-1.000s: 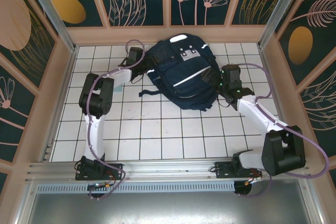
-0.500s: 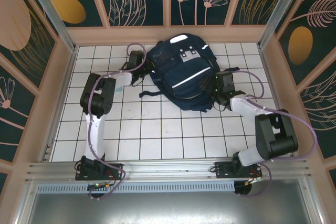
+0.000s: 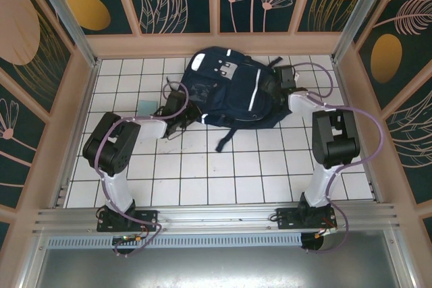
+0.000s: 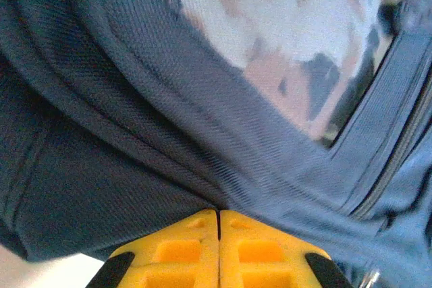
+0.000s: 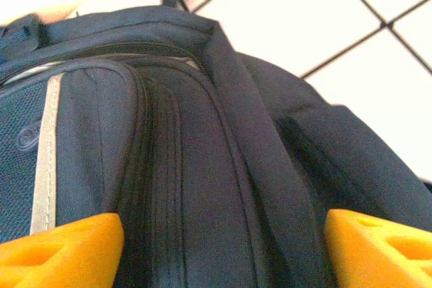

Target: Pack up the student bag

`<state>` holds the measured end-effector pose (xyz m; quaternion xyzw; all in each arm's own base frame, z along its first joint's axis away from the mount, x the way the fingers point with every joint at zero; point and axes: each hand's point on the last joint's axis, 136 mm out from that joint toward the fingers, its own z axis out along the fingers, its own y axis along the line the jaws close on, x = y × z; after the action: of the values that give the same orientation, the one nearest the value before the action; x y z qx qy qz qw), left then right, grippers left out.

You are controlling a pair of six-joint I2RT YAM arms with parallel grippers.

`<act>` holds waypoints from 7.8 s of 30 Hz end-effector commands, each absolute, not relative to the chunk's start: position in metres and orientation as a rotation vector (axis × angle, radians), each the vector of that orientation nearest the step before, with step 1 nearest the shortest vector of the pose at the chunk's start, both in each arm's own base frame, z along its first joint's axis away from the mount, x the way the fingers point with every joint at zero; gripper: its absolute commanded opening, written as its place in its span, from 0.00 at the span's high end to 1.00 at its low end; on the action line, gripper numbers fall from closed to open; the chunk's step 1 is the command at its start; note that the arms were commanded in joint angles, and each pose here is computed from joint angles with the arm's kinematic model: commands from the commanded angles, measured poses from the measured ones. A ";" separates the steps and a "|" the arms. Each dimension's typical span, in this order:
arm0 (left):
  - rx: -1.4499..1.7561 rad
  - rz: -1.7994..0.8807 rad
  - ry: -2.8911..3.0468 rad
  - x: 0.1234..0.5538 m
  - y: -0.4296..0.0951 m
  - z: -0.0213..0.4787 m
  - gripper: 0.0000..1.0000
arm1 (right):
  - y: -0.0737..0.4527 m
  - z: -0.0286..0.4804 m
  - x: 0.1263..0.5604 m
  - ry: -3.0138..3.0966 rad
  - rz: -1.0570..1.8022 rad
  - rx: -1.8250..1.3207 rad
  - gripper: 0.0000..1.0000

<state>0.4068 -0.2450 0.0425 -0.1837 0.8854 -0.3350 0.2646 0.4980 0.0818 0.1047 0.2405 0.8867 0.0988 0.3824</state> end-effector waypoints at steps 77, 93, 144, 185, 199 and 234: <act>-0.640 -0.604 2.256 0.468 -0.165 0.028 0.85 | 0.207 0.050 0.341 2.696 0.088 -0.211 1.00; -0.545 -0.755 2.299 0.493 -0.183 0.066 0.48 | 0.273 0.089 0.323 2.578 0.664 -0.542 1.00; -0.615 -1.387 2.100 0.432 -0.283 0.120 0.21 | 0.329 0.092 0.313 2.764 0.624 -0.361 1.00; -0.345 -1.135 2.358 0.416 -0.257 0.084 1.00 | 0.133 0.101 0.330 2.762 -0.082 -0.407 1.00; -0.108 -1.167 2.428 0.401 -0.262 0.094 1.00 | 0.086 0.109 0.426 2.396 -0.349 -0.735 1.00; -0.163 -0.911 2.396 0.516 -0.232 0.107 0.22 | 0.286 0.113 0.345 1.952 0.356 -1.327 1.00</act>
<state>0.5213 -0.2223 0.1029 -0.0652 0.8900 -0.3413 0.2952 0.3502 0.2284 0.0809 -0.5047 0.8027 0.0539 0.3130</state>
